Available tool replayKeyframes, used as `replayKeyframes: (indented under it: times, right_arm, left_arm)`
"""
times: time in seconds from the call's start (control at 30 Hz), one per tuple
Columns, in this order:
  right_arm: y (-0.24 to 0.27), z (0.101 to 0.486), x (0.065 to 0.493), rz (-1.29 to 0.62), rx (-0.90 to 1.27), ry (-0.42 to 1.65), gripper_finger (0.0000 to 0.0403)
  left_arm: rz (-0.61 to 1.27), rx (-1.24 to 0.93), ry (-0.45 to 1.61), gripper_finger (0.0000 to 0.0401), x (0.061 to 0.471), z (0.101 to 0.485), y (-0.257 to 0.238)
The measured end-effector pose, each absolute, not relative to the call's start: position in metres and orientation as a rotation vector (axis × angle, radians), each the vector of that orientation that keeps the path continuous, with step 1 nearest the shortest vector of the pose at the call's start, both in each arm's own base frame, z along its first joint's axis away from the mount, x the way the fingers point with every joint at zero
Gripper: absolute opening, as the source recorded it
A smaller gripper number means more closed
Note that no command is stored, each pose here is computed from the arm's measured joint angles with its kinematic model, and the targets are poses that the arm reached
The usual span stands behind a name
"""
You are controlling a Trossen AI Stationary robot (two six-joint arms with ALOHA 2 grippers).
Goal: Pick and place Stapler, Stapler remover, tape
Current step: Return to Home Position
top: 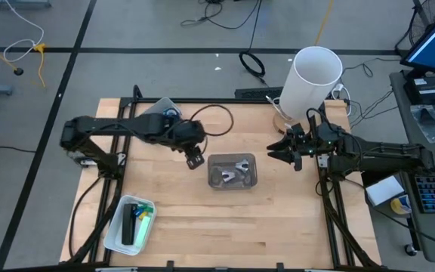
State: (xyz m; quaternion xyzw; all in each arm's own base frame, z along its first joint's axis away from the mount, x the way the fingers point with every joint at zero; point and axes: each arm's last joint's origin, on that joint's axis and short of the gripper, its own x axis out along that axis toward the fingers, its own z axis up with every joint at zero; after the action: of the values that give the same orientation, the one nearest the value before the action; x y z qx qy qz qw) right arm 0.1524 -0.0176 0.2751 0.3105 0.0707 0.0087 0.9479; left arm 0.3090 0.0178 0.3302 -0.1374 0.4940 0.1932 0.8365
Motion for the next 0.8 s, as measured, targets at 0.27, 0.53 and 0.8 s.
replayKeyframes:
  times: [0.27,0.53,0.8]
  right_arm:
    - [-0.018,0.275,0.152,0.017,0.632,0.143,0.0167]
    - [-0.018,0.276,0.153,0.017,0.630,0.137,0.0167]
    - [-0.018,0.276,0.153,0.021,0.565,0.136,0.0167]
  left_arm:
    - [0.371,-0.426,0.853,0.0191,0.260,0.289,0.006]
    - [0.339,-0.526,0.582,0.0191,0.202,0.263,-0.005]
    - [0.314,-0.527,0.434,0.0191,0.156,0.247,-0.008]
